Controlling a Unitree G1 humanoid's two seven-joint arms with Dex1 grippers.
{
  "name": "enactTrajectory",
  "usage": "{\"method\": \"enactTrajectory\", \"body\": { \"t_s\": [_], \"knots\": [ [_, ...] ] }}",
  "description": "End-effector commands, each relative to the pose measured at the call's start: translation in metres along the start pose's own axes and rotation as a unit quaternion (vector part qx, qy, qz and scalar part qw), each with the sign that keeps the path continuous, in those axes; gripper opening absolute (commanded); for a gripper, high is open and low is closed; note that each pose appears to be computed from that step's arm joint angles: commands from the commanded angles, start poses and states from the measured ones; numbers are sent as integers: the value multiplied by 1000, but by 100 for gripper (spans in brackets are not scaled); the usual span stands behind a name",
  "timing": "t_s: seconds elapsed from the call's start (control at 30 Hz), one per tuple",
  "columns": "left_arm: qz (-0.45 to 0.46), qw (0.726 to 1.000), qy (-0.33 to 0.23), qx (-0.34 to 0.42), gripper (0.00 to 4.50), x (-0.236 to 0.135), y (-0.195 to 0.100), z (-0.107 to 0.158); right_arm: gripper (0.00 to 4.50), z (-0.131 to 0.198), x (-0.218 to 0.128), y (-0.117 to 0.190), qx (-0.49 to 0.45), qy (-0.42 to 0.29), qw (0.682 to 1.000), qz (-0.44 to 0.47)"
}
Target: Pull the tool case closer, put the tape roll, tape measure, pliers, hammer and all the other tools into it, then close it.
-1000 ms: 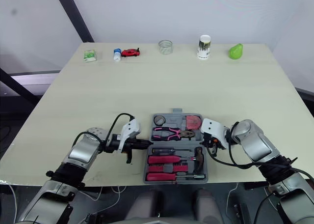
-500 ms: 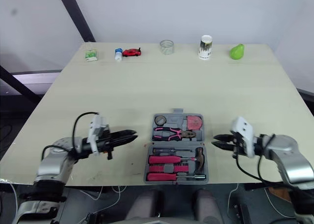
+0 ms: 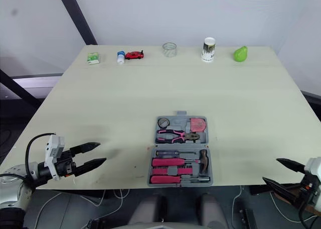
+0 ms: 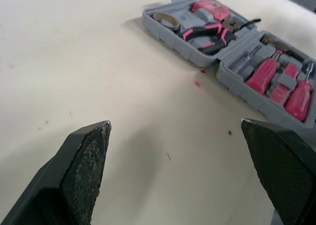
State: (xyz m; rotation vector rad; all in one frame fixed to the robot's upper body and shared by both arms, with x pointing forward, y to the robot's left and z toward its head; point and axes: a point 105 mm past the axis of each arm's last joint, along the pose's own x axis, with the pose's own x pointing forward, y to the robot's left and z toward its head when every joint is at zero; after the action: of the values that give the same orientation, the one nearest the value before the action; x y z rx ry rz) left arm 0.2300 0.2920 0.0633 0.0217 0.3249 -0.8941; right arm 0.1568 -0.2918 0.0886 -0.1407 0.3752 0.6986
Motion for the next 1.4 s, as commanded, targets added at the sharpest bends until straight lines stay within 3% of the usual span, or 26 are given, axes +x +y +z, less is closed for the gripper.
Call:
{"method": "enactTrajectory", "body": {
  "t_s": [0.03,0.1,0.2,0.27,0.33,0.43,0.53,0.73,0.87,1.13,1.4],
  "knots": [
    [-26,998,-24,51,447,12,-6,25,450,24,5,4,-3,-23,1000,16],
    [-53,996,-31,67,447,25,-14,34,450,37,21,4,5,-36,999,20],
    [-109,989,-62,80,372,52,-35,54,450,58,52,6,20,-51,998,37],
    [-147,984,-59,83,264,66,-50,57,450,69,74,9,29,-48,996,64],
    [-176,978,-55,98,185,77,-61,57,450,79,92,10,60,-48,993,86],
    [-210,971,-45,106,23,90,-72,53,450,81,120,2,102,-2,991,90],
    [-229,966,-47,112,23,105,-76,50,450,83,148,9,120,39,982,142],
    [-263,956,-22,127,23,129,-86,35,450,83,185,-14,153,87,977,120],
    [-270,954,-1,128,23,141,-87,11,450,87,209,-17,183,105,969,131],
    [-270,951,42,144,23,152,-81,-25,450,80,230,-18,204,144,957,145],
    [-270,950,43,149,23,153,-78,-30,450,78,242,2,234,167,937,198]
  ]
}}
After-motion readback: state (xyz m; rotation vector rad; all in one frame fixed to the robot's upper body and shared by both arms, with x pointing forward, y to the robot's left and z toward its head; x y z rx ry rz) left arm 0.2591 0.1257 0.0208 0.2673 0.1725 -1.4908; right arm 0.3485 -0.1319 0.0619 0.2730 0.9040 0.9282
